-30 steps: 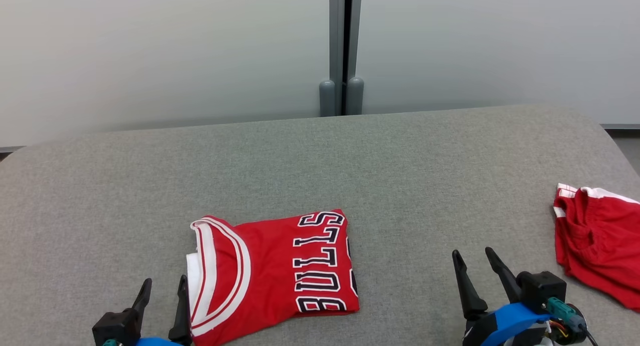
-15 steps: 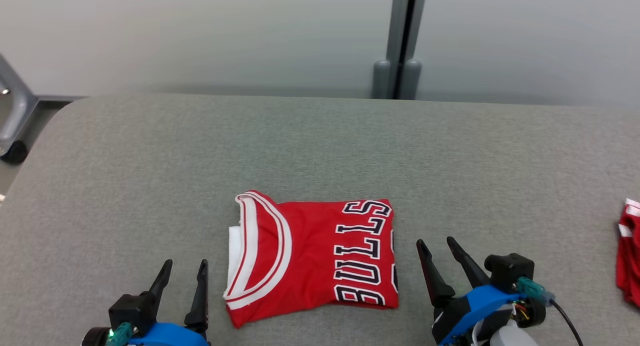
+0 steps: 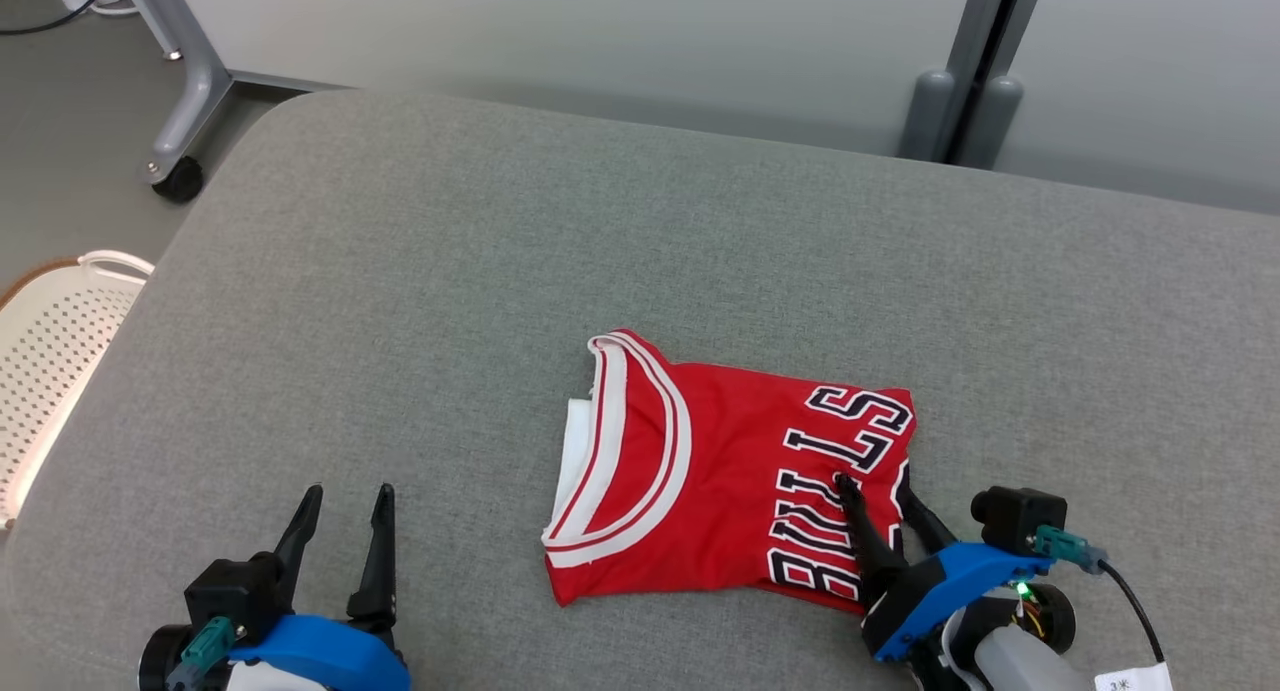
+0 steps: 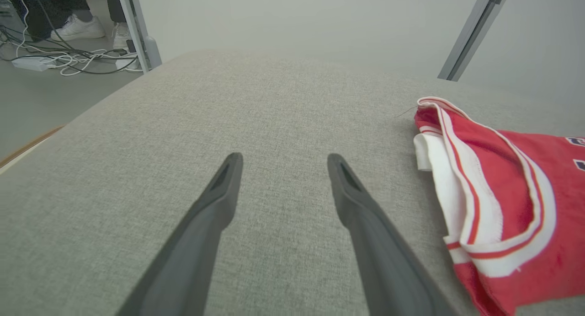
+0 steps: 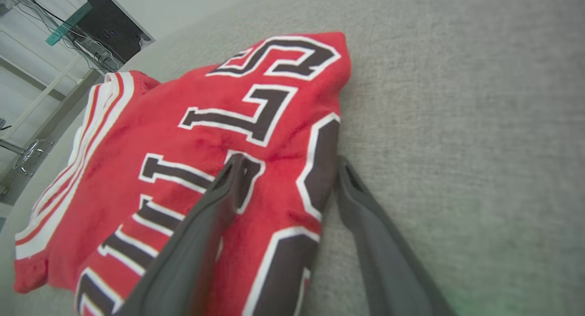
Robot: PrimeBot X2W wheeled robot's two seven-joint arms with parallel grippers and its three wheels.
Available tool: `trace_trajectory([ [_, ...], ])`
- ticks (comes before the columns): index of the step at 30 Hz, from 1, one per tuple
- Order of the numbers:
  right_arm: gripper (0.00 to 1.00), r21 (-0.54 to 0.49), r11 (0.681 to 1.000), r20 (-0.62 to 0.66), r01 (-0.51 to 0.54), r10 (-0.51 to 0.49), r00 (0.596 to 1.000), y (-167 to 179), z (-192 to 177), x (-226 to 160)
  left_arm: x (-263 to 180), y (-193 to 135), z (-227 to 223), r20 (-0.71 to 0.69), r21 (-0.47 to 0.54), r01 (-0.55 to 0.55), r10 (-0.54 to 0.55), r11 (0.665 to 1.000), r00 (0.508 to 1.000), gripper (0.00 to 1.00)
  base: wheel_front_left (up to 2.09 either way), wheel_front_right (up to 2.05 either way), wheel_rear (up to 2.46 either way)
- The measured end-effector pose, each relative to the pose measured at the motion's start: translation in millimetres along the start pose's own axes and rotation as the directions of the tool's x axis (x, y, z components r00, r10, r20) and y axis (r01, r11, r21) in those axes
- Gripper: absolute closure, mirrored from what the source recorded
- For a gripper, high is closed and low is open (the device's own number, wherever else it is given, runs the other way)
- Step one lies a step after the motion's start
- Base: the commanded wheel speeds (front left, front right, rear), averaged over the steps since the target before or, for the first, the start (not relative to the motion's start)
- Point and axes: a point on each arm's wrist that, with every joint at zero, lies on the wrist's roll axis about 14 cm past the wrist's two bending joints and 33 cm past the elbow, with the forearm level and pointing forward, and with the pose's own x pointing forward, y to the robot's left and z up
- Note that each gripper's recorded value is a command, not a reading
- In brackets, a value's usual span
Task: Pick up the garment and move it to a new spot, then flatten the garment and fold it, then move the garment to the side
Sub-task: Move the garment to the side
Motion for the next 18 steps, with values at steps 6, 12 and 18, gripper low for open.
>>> trace_trajectory([
  [6,1.0,0.038,0.998,-0.026,-0.057,0.058,0.998,19.5,-2.7,11.7,1.3,5.0,3.0,0.004,0.002,-0.012,0.012,1.0,1.0,0.0,0.0,0.0,0.0],
  [12,1.0,0.047,0.994,-0.022,-0.097,0.098,0.995,36.1,2.7,18.6,2.8,-0.3,3.5,0.006,0.001,0.003,-0.003,1.0,1.0,0.0,0.0,0.0,0.0],
  [18,1.0,0.042,0.997,0.052,-0.068,0.066,0.996,27.5,26.8,17.2,8.2,-15.9,5.9,0.014,0.007,0.053,-0.053,0.999,0.998,0.0,0.0,0.0,0.0],
])
